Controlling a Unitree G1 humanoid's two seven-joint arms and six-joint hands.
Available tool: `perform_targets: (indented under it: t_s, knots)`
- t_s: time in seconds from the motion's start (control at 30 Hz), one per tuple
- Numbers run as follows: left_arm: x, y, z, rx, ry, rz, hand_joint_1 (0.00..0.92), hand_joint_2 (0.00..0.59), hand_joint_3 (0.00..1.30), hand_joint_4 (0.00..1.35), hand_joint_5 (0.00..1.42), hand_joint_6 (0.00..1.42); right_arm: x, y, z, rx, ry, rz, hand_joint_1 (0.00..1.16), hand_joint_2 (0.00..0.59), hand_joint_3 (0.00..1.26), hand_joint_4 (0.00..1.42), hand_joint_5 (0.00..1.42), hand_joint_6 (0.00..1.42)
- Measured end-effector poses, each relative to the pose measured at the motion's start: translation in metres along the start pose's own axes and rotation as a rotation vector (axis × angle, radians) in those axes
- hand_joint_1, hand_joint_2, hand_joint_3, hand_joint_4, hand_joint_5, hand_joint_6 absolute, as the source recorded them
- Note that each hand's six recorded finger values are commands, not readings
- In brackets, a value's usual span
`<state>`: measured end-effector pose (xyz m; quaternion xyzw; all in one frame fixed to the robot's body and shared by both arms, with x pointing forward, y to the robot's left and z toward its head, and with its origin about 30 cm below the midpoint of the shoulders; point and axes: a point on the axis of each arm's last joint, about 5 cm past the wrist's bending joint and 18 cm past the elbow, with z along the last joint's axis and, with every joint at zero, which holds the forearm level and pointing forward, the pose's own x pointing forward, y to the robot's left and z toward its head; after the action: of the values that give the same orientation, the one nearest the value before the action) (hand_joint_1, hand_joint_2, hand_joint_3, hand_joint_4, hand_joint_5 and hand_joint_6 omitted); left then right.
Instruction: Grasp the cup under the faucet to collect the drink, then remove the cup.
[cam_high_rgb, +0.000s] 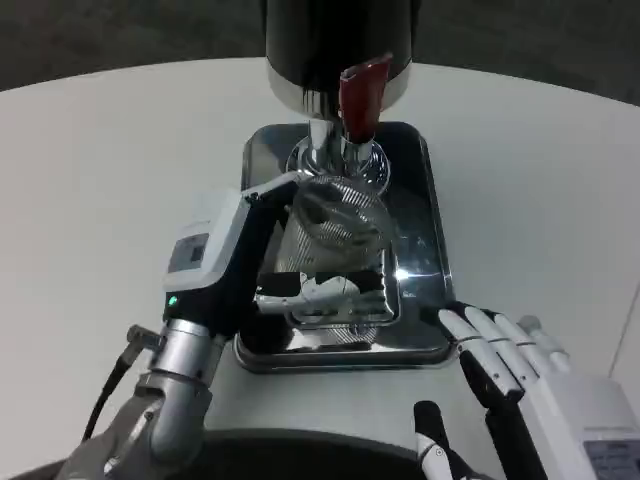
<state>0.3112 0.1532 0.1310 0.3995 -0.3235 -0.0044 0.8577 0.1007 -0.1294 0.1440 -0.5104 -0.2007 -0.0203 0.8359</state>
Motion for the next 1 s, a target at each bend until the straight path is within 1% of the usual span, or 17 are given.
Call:
perform_targets:
  t_s: [0.17, 0.3, 0.5, 0.57, 0.63, 0.73, 0.83, 0.87, 0.93, 1.0]
  knots:
    - [0.010, -0.005, 0.0038, 0.002, -0.003, -0.004, 0.572, 0.117, 1.01, 1.11, 1.21, 1.30, -0.001, 0.0001, 0.0003, 0.015, 0.010, 0.003, 0.38, 0.532, 0.19, 0.14, 0.15, 0.13]
    - [0.015, -0.008, 0.0068, 0.006, -0.015, -0.016, 0.573, 0.117, 1.01, 1.11, 1.21, 1.31, -0.001, -0.0030, 0.0000, 0.015, 0.011, -0.015, 0.39, 0.531, 0.19, 0.15, 0.16, 0.13]
    - [0.012, -0.012, 0.0071, 0.004, -0.020, -0.015, 0.585, 0.106, 1.01, 1.10, 1.21, 1.29, 0.000, -0.0050, -0.0015, 0.016, 0.024, -0.027, 0.40, 0.530, 0.20, 0.15, 0.17, 0.13]
    - [0.011, -0.012, 0.0068, 0.004, -0.019, -0.014, 0.586, 0.100, 0.99, 1.07, 1.18, 1.26, 0.000, -0.0059, -0.0012, 0.016, 0.026, -0.030, 0.40, 0.530, 0.20, 0.15, 0.17, 0.13]
    - [0.011, -0.013, 0.0065, 0.006, -0.017, -0.012, 0.583, 0.093, 0.94, 0.98, 1.10, 1.20, -0.001, -0.0075, -0.0005, 0.017, 0.029, -0.037, 0.40, 0.530, 0.20, 0.15, 0.17, 0.13]
    - [0.010, -0.014, 0.0063, 0.009, -0.017, -0.010, 0.545, 0.073, 0.79, 0.79, 0.96, 1.05, -0.001, -0.0082, -0.0001, 0.019, 0.033, -0.039, 0.40, 0.530, 0.20, 0.16, 0.18, 0.14]
    - [0.008, -0.014, 0.0056, 0.018, -0.018, -0.014, 0.462, 0.086, 0.63, 0.62, 0.83, 0.88, -0.002, -0.0081, -0.0001, 0.022, 0.040, -0.034, 0.40, 0.530, 0.20, 0.16, 0.18, 0.14]
    - [0.008, -0.014, 0.0053, 0.022, -0.018, -0.014, 0.433, 0.086, 0.58, 0.57, 0.80, 0.85, -0.002, -0.0081, -0.0001, 0.023, 0.041, -0.034, 0.40, 0.530, 0.20, 0.16, 0.18, 0.14]
    - [0.007, -0.014, 0.0045, 0.032, -0.015, -0.017, 0.406, 0.092, 0.46, 0.45, 0.71, 0.76, -0.002, -0.0079, 0.0002, 0.027, 0.044, -0.036, 0.40, 0.530, 0.20, 0.16, 0.18, 0.14]
    - [0.007, -0.013, 0.0039, 0.035, -0.014, -0.018, 0.385, 0.093, 0.39, 0.39, 0.67, 0.71, -0.002, -0.0079, 0.0004, 0.029, 0.045, -0.038, 0.40, 0.530, 0.20, 0.16, 0.19, 0.14]
